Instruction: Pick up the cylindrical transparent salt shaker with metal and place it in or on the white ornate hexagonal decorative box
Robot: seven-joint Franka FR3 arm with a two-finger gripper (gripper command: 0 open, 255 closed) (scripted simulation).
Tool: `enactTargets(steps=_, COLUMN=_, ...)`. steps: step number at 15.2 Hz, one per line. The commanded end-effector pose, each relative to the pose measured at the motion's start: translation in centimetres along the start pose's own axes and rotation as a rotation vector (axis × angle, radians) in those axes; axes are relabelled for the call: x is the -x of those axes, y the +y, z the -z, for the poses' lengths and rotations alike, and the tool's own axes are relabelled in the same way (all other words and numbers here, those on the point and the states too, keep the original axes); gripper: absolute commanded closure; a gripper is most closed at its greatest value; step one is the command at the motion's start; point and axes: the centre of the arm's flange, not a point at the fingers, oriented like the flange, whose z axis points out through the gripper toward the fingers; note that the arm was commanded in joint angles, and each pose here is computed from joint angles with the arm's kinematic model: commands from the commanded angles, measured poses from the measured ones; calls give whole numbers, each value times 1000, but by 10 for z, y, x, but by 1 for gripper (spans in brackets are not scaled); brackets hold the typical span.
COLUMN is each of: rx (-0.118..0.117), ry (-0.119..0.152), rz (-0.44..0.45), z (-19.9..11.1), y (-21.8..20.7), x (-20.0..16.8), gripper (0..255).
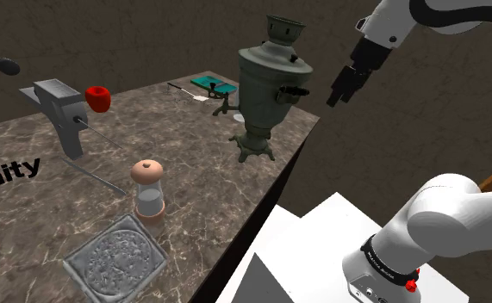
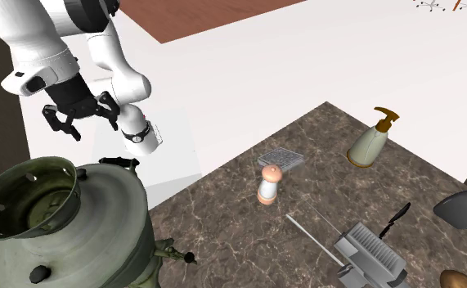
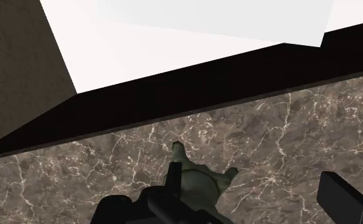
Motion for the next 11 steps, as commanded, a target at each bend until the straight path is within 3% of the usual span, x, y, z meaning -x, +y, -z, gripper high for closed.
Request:
enactTargets(steps=1, rx=0, ry=0, rz=0, z=0, y=0, x=0, gripper=0)
enactTargets(steps=11, rx=-33, ry=-22, rz=-17, z=-52, y=-110, x=-40, gripper=0)
